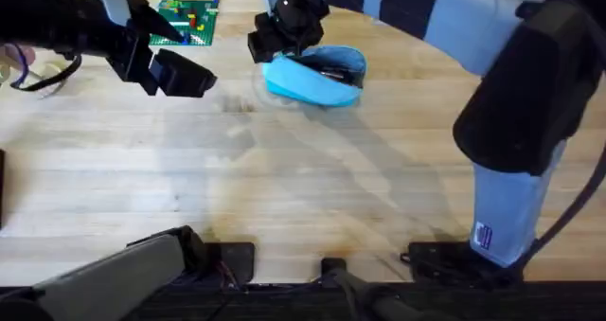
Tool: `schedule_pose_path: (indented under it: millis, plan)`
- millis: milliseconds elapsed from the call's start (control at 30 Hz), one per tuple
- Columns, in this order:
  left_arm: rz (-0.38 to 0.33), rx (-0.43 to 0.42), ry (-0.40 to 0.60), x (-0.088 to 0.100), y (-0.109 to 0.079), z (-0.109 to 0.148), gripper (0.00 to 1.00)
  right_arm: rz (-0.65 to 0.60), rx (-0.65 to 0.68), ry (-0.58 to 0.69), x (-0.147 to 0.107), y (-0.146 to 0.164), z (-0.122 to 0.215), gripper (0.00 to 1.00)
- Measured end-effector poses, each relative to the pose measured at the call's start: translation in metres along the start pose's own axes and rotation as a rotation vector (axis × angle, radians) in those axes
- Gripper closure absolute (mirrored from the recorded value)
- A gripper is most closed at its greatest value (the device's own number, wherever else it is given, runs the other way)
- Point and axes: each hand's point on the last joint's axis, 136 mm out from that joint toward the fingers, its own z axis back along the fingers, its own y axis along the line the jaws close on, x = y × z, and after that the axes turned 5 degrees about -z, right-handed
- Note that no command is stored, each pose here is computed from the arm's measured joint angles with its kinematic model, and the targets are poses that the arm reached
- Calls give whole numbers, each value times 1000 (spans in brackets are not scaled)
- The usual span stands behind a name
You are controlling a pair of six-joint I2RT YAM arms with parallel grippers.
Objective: Unzip the bag, pick up the pens from the table one at a time and place them inside, then zip the bag closed.
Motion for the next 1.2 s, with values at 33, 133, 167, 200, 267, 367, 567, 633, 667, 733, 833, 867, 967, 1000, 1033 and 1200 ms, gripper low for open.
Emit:
schedule_pose_path:
  millis: [33, 133, 167, 200, 267, 367, 567, 633, 667, 733, 833, 867, 967, 1000, 1033, 1200]
  plan:
    - [0, 0, 0, 0, 0, 0, 8, 0, 0, 0, 0, 0, 0, 464]
    - [0, 0, 0, 0, 0, 0, 8, 0, 0, 0, 0, 0, 0, 492]
    - [0, 0, 0, 0, 0, 0, 7, 0, 0, 0, 0, 0, 0, 504]
    - [0, 0, 0, 0, 0, 0, 7, 0, 0, 0, 0, 0, 0, 515]
    - [0, 0, 0, 0, 0, 0, 7, 0, 1, 0, 0, 0, 0, 549]
    - [0, 0, 0, 0, 0, 0, 7, 0, 4, -1, 0, 1, 0, 553]
    - [0, 0, 0, 0, 0, 0, 7, -1, 6, -5, 1, 1, 0, 588]
    - [0, 0, 0, 0, 0, 0, 7, -1, 10, -10, 3, 2, 0, 656]
    - [0, 0, 0, 0, 0, 0, 7, -1, 14, -11, 3, 3, 0, 708]
    - [0, 0, 0, 0, 0, 0, 7, -2, 17, -16, 4, 4, 0, 788]
    - [0, 0, 0, 0, 0, 0, 7, -1, 22, -17, 4, 5, 0, 868]
    - [0, 0, 0, 0, 0, 0, 7, -1, 24, -16, 4, 5, 0, 887]
    - [0, 0, 0, 0, 0, 0, 7, -1, 27, -14, 4, 6, 0, 959]
    - [0, 0, 0, 0, 0, 0, 7, -1, 27, -14, 4, 6, 0, 960]
    - [0, 0, 0, 0, 0, 0, 8, -1, 27, -15, 4, 6, 0, 962]
    - [0, 0, 0, 0, 0, 0, 7, -1, 29, -18, 5, 6, 0, 970]
